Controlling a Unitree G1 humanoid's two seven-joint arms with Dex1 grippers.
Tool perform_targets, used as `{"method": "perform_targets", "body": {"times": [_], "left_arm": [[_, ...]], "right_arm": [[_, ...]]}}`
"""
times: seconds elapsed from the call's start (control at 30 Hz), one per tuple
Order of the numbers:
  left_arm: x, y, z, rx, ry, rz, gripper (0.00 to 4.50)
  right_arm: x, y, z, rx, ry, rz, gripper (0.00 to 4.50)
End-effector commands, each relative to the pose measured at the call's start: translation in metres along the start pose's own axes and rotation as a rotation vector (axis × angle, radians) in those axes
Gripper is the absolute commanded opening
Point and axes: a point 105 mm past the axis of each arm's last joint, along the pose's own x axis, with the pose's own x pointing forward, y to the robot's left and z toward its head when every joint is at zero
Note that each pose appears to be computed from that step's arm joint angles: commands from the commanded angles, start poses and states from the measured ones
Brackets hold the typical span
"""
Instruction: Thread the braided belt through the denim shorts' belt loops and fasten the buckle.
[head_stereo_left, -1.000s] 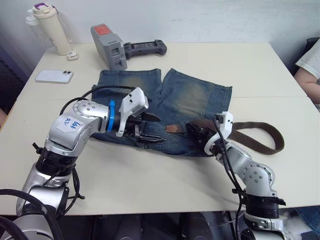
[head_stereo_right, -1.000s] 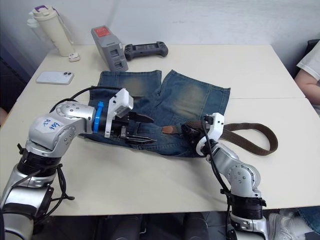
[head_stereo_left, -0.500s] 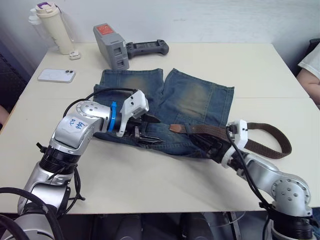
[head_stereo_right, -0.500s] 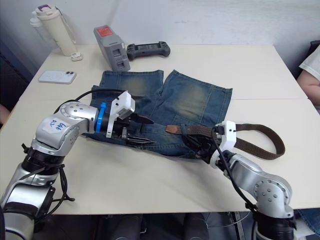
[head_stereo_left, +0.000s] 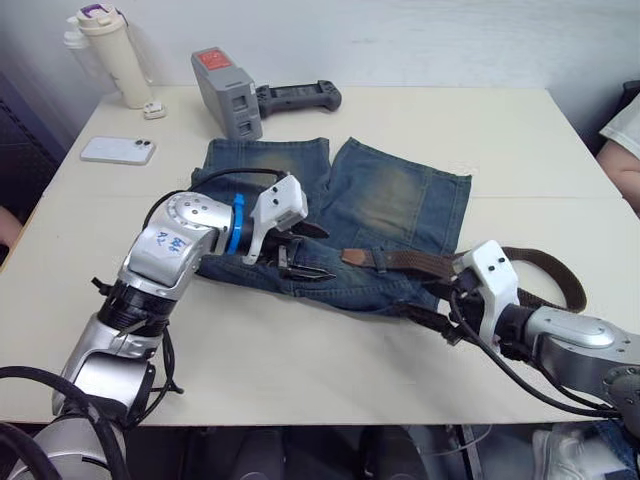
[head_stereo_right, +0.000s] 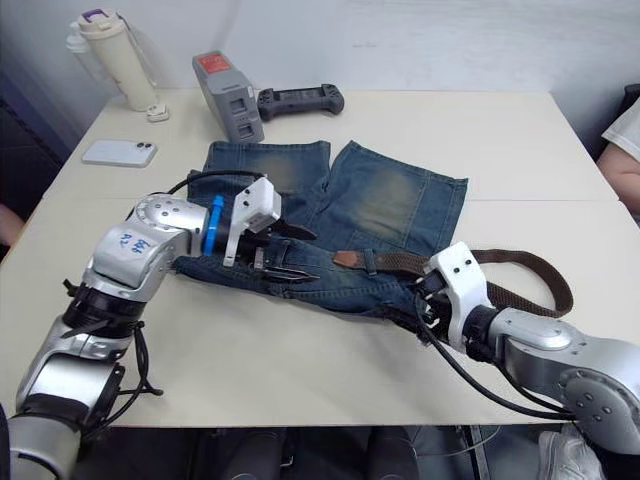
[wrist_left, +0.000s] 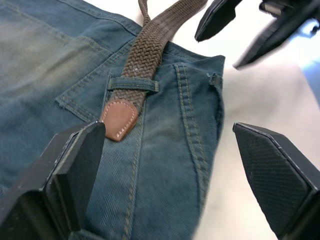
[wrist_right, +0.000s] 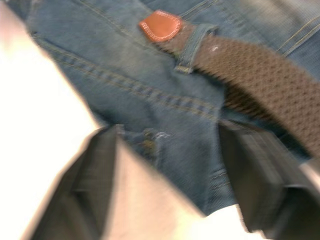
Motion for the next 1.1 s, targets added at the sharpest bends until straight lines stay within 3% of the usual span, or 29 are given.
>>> {"method": "perform_targets", "body": {"times": [0.03,0.1,0.27,0.37,0.6,0.83,0.93,1.07,1.1], "left_arm": [[0.011,0.008,0.012,0.09,0.006,-0.003,4.5],[0.017,0.012,0.013,0.103,0.007,-0.011,4.5],[0.041,0.021,0.011,0.184,0.066,-0.035,4.5],[0.051,0.028,0.007,0.239,0.117,-0.034,4.5],[0.074,0.035,-0.014,0.393,0.245,-0.038,4.5],[0.084,0.037,-0.005,0.435,0.199,-0.018,4.5],[0.082,0.038,-0.008,0.445,0.206,-0.024,3.65],[0.082,0.036,-0.009,0.412,0.183,-0.031,1.87],[0.082,0.037,-0.006,0.41,0.171,-0.021,1.87]], "right_arm": [[0.009,0.005,0.006,-0.014,-0.037,0.024,1.13],[0.015,0.008,0.008,-0.017,-0.05,0.024,0.06],[0.031,0.01,0.001,-0.006,-0.037,-0.003,0.06],[0.036,0.01,0.0,0.109,-0.094,-0.019,0.06],[0.046,0.014,-0.016,0.203,-0.069,-0.031,0.06],[0.045,0.004,-0.03,0.226,-0.015,-0.088,0.06],[0.046,0.003,-0.029,0.227,-0.018,-0.09,0.0],[0.048,0.003,-0.028,0.224,-0.02,-0.085,0.0],[0.048,0.003,-0.028,0.223,-0.019,-0.085,0.0]]}}
